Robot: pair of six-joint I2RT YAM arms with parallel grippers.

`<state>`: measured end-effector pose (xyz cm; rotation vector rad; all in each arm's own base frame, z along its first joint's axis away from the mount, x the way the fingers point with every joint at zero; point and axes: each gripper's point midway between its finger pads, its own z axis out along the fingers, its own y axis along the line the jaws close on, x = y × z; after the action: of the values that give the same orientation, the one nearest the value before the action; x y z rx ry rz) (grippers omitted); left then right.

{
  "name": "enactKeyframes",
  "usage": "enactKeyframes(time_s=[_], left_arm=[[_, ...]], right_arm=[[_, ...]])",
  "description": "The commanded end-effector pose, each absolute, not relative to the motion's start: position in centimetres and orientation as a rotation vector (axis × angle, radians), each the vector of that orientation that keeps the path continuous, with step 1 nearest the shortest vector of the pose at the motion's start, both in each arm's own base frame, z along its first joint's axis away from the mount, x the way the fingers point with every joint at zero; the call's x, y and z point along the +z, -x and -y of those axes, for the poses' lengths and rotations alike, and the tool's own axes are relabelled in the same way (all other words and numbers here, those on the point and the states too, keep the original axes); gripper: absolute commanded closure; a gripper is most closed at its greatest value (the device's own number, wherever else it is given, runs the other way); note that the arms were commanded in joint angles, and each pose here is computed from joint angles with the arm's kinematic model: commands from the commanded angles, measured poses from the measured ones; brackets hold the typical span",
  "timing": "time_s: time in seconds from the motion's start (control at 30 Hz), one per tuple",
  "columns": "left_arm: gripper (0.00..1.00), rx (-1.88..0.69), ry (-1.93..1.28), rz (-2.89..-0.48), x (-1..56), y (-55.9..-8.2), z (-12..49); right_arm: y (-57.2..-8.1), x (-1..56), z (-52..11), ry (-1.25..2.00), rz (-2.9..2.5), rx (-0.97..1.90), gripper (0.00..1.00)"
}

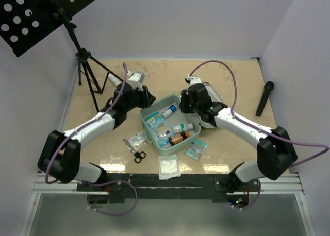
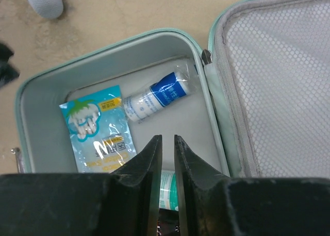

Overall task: Organize the medicine kit
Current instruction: Adjust the medicine pouch at the center of the board.

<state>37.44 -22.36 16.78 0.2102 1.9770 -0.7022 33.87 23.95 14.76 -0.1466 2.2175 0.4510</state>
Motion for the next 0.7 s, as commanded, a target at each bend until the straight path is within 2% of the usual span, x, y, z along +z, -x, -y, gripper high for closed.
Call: enactKeyframes(time_s=[0.0,0.33,0.67], left_arm=[[0.65,-0.721,-0.010,-1.978,16.2,-34.2,21.6],[0.64,-0.848,0.143,-1.990,13.4,-28.6,19.8],[0.64,-0.927,0.208,-2.009,11.9,-26.7,19.7]], right_arm=[[-34.4,15.8,-24.4,0.182,-2.188,0.425,0.82],[-33.6,12.2,-26.6,0.258,-2.269,0.387,0.86],[-32.2,8.4,-27.0,0.297,-2.350,0.348,0.86]])
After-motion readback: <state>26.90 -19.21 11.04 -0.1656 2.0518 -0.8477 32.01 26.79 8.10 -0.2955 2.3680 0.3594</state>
